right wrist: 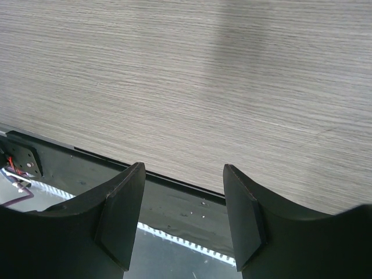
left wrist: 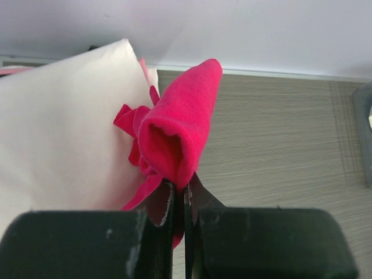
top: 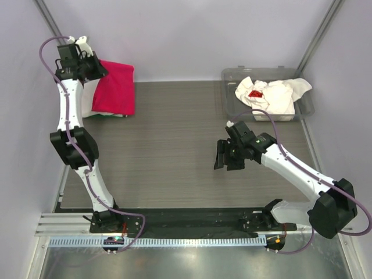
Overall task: Fold and stack the t-shirts
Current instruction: Neatly place the folded tshirt to the corner
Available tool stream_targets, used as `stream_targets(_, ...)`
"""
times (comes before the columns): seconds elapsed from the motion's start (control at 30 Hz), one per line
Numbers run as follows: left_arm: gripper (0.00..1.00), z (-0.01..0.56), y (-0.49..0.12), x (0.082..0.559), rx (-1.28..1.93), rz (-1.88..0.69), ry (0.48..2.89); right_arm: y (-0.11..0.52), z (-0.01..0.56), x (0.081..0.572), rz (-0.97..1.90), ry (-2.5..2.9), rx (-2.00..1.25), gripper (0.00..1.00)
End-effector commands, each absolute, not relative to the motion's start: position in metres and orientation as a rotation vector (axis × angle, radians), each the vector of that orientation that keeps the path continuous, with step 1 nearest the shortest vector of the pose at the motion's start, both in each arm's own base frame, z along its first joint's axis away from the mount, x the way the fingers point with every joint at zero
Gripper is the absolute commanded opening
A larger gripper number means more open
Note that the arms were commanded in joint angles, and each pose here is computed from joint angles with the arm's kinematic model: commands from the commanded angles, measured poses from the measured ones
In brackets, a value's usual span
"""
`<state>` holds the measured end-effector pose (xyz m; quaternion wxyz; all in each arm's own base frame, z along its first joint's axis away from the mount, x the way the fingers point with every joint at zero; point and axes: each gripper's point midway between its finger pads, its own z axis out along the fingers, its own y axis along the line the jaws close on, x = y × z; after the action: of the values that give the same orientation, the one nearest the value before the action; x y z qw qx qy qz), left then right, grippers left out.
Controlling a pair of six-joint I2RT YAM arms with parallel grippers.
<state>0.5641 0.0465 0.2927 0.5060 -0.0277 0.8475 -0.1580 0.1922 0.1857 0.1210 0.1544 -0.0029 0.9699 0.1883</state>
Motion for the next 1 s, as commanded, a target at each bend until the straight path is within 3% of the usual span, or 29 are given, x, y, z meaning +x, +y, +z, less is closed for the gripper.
stream_targets(0.0, 0.00, 0.323, 0.047, 0.566, -0.034, -0.412, 1.973, 0.198, 0.136, 0.206, 0.598, 2.717, -0.063, 0.62)
stream_targets(0.97, 0.00, 0.270, 0.136, 0.633, -0.172, -0.217, 1.925, 0.216, 0.104, 0.223, 0.587, 2.790, -0.103, 0.62)
